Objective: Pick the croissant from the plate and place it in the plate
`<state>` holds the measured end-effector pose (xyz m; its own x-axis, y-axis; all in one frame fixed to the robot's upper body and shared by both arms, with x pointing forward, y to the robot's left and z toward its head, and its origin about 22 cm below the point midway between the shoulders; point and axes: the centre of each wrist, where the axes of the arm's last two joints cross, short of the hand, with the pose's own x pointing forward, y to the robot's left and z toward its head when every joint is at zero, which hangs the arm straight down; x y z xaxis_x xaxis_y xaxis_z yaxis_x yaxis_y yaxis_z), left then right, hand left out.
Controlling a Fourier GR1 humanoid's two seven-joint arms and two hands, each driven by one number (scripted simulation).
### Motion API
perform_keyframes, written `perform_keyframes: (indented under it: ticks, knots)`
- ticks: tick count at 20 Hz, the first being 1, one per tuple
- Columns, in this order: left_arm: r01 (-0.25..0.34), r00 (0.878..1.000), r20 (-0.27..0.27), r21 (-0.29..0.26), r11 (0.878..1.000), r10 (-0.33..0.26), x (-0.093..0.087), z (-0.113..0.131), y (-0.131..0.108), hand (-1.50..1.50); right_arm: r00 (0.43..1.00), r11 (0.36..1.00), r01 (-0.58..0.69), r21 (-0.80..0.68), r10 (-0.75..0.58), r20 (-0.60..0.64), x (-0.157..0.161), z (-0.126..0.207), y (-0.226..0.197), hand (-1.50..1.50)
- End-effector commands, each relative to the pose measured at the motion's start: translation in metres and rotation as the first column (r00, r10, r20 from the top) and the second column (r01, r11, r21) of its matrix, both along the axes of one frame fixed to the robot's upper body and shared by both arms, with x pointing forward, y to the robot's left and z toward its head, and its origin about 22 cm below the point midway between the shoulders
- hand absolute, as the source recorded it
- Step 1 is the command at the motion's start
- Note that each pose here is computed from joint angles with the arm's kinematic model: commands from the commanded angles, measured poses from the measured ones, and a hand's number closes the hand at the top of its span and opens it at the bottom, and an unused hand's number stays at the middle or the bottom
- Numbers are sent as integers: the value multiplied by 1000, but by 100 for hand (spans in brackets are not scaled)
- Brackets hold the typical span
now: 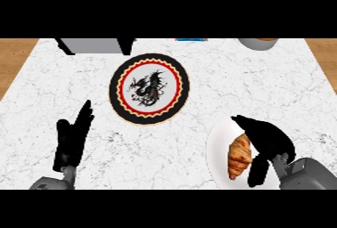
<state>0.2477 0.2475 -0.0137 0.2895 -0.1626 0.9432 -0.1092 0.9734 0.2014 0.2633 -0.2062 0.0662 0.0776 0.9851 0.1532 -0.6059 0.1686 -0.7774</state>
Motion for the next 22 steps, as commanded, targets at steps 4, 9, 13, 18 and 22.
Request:
perform_keyframes:
  ticks: [4, 9, 13, 18, 22]
  knots:
    - [3, 1000, 6, -18, 1000, -3, -23, 4, 1, 0, 997, 999, 16, -41, -19, -68, 14, -8, -18, -150]
    - [-6, 1000, 15, 6, 1000, 5, -3, -5, 17, 0, 997, 1000, -7, -10, 6, -75, 3, -23, -10, -150]
    - [5, 1000, -6, -13, 1000, -5, 8, -19, 17, 0, 996, 999, -8, -35, 5, -94, 21, -14, 8, -150]
    - [11, 1000, 9, 4, 1000, -11, 14, 2, 2, 0, 994, 1000, 19, -11, -20, -112, 17, -41, 6, -150]
    - [0, 1000, -11, -7, 1000, 0, -7, -3, 7, 0, 994, 999, 2, -41, -7, -113, -20, -47, -3, -150]
